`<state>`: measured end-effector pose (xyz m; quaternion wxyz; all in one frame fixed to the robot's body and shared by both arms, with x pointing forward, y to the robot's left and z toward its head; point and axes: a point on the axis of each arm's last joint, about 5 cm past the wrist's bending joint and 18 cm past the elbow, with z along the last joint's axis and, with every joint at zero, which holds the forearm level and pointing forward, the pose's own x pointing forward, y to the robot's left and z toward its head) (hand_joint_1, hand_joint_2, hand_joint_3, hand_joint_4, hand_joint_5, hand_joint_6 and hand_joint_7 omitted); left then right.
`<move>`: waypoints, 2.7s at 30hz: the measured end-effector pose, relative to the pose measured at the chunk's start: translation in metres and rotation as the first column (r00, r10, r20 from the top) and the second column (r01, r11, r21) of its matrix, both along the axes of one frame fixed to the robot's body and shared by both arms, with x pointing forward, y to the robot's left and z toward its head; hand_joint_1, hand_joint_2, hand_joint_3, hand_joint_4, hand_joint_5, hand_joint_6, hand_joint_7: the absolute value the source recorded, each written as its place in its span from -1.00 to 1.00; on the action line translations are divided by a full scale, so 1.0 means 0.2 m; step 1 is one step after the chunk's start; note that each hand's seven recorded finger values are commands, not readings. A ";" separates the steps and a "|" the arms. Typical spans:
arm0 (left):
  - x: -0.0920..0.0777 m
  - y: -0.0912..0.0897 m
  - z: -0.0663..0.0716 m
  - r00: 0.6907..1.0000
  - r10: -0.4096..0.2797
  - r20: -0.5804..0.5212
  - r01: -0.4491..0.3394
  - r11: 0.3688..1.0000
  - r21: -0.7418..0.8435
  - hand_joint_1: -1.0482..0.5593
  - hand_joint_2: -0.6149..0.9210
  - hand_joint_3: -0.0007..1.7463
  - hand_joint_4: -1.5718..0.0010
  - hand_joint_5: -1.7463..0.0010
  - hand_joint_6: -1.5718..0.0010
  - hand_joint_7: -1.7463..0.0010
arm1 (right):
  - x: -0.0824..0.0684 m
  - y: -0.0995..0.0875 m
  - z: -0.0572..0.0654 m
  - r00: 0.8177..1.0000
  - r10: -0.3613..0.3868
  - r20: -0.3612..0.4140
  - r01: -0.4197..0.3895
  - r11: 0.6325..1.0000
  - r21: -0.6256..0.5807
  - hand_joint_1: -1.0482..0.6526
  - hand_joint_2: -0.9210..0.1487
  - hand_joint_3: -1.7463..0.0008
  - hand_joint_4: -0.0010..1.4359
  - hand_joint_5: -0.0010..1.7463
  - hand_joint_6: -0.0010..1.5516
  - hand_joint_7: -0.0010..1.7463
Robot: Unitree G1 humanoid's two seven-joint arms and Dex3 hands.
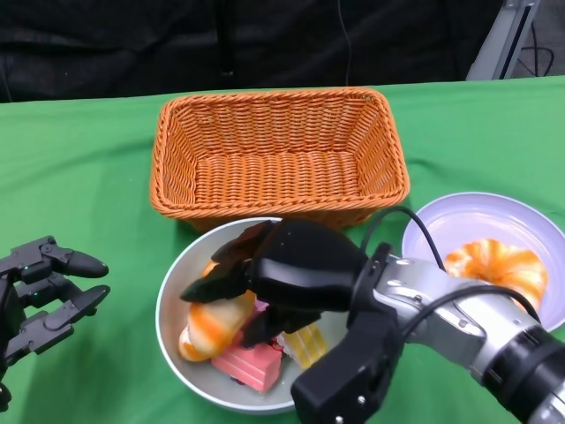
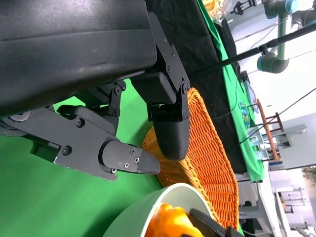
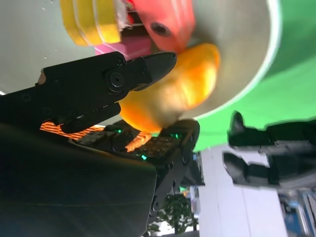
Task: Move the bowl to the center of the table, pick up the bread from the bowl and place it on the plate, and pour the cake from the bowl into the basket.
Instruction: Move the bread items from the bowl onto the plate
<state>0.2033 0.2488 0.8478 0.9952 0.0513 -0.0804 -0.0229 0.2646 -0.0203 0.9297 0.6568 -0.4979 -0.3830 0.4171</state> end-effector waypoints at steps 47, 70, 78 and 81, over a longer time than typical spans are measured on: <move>0.00 -0.01 -0.01 1.000 0.020 0.014 -0.020 1.000 0.022 0.23 0.68 -0.07 -0.01 -0.58 -0.05 -0.22 | -0.05 -0.09 -0.10 0.982 -0.150 -0.117 0.186 0.884 0.429 -0.10 -1.00 0.95 -0.15 0.63 0.41 -0.76; -0.01 0.00 -0.01 1.000 0.023 0.000 -0.023 0.999 0.032 0.28 0.67 -0.04 0.01 -0.61 -0.04 -0.25 | -0.12 -0.55 0.02 0.573 -0.083 -0.815 0.806 0.239 0.542 -0.03 -1.00 0.88 -0.16 0.64 -0.16 0.18; -0.01 0.01 -0.01 1.000 0.027 0.001 -0.027 0.999 0.027 0.27 0.67 -0.04 0.02 -0.63 -0.03 -0.26 | -0.15 -0.69 -0.09 0.488 -0.212 -0.846 0.872 0.133 0.470 0.01 -1.00 0.94 -0.12 0.54 -0.09 0.09; -0.01 0.01 -0.01 1.000 0.028 -0.003 -0.028 0.999 0.027 0.26 0.66 -0.03 0.02 -0.65 -0.03 -0.27 | -0.16 -0.74 -0.13 0.516 -0.361 -0.776 0.850 0.110 0.515 0.05 -0.98 0.95 -0.08 0.52 -0.06 0.07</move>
